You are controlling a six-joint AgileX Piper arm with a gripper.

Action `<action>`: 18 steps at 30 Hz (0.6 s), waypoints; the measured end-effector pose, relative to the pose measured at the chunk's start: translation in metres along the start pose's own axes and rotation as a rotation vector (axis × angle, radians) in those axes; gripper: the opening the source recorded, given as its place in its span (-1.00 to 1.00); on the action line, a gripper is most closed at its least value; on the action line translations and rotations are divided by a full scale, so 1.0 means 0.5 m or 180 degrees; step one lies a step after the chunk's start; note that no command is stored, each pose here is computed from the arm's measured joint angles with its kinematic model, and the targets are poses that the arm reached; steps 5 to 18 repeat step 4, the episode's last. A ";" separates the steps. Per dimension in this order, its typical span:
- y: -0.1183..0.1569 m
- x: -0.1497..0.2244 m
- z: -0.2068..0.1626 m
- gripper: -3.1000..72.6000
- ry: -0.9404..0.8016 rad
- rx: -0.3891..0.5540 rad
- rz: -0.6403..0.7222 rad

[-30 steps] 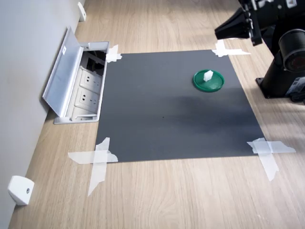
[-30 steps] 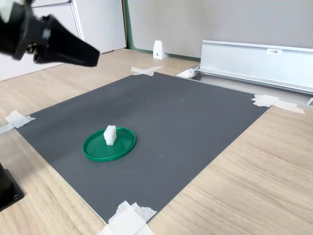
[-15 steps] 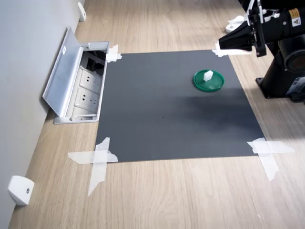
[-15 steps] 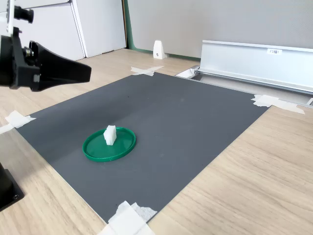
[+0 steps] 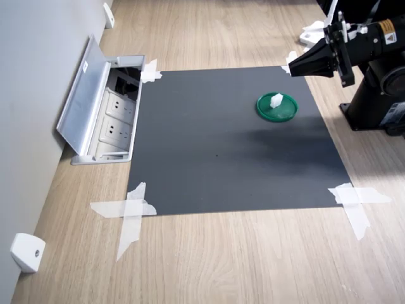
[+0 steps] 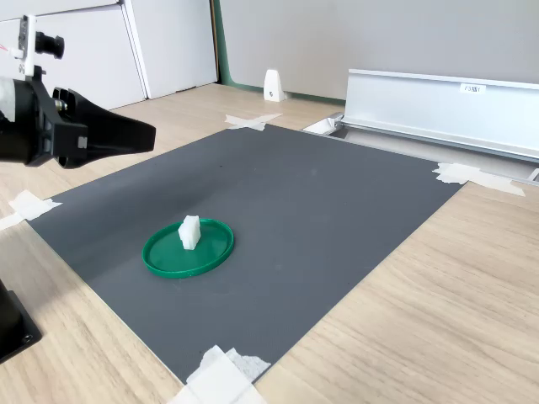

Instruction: Grasp a white terminal and put it on the green lid.

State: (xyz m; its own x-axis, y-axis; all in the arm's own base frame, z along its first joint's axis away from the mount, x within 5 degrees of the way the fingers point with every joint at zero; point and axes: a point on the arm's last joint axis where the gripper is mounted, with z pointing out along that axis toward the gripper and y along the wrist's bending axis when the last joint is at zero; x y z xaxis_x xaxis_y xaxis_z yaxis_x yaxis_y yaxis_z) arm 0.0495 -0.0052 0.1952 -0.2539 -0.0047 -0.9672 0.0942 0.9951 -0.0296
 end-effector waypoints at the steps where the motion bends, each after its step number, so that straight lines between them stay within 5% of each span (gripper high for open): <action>1: 0.000 0.000 0.000 -0.94 0.0000 0.0000 0.0000; 18: 0.000 0.001 0.000 -0.94 0.0005 0.0000 0.0000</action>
